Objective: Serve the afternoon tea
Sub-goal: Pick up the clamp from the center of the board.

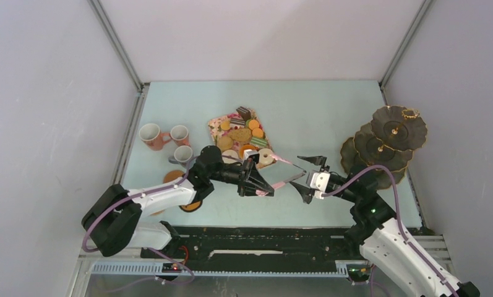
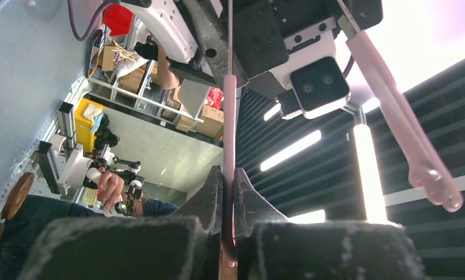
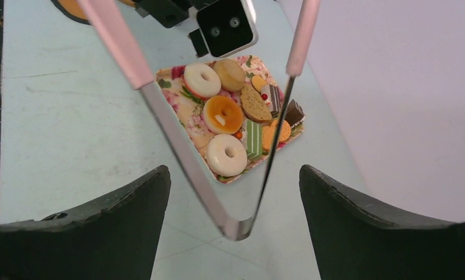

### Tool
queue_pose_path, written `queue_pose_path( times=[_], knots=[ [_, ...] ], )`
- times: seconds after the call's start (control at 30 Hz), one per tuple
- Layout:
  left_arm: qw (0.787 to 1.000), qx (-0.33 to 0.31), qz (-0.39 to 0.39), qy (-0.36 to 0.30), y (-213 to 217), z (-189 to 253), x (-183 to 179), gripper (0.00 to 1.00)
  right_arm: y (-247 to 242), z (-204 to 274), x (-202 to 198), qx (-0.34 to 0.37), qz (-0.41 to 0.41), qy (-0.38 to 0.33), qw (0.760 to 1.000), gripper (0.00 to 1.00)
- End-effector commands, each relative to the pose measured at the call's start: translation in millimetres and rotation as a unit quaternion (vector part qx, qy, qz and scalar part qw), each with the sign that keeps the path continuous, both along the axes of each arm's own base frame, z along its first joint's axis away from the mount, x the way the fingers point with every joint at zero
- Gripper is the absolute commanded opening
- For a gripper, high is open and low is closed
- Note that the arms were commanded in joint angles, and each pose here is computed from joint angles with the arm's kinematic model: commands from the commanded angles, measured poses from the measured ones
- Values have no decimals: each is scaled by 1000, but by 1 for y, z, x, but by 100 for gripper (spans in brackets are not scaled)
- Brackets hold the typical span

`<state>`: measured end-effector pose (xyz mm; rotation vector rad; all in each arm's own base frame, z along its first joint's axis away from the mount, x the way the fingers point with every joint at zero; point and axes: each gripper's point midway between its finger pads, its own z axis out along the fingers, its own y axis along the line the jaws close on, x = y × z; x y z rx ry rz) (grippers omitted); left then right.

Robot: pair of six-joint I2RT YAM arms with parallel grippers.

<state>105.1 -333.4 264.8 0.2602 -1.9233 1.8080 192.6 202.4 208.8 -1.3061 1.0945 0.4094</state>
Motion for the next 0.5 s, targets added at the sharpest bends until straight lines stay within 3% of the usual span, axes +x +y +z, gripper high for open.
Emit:
queue_pose_path(
  times=[0.0, 0.23, 0.37, 0.47],
  knots=[
    [1000, -17, -15, -14, 5, 10, -11, 0, 3, 23, 12, 21, -5, -44, 999, 82],
    [999, -26, -15, -23, -1, 18, -4, 0, 18, 20, -11, 16, 38, -20, 999, 68],
    [999, -22, -13, -18, -2, 16, -3, 0, 26, 22, -15, 17, 39, -32, 999, 74],
    [1000, -20, -14, -16, -2, 14, -4, 0, 29, 23, -11, 14, 31, -43, 998, 72]
  ],
)
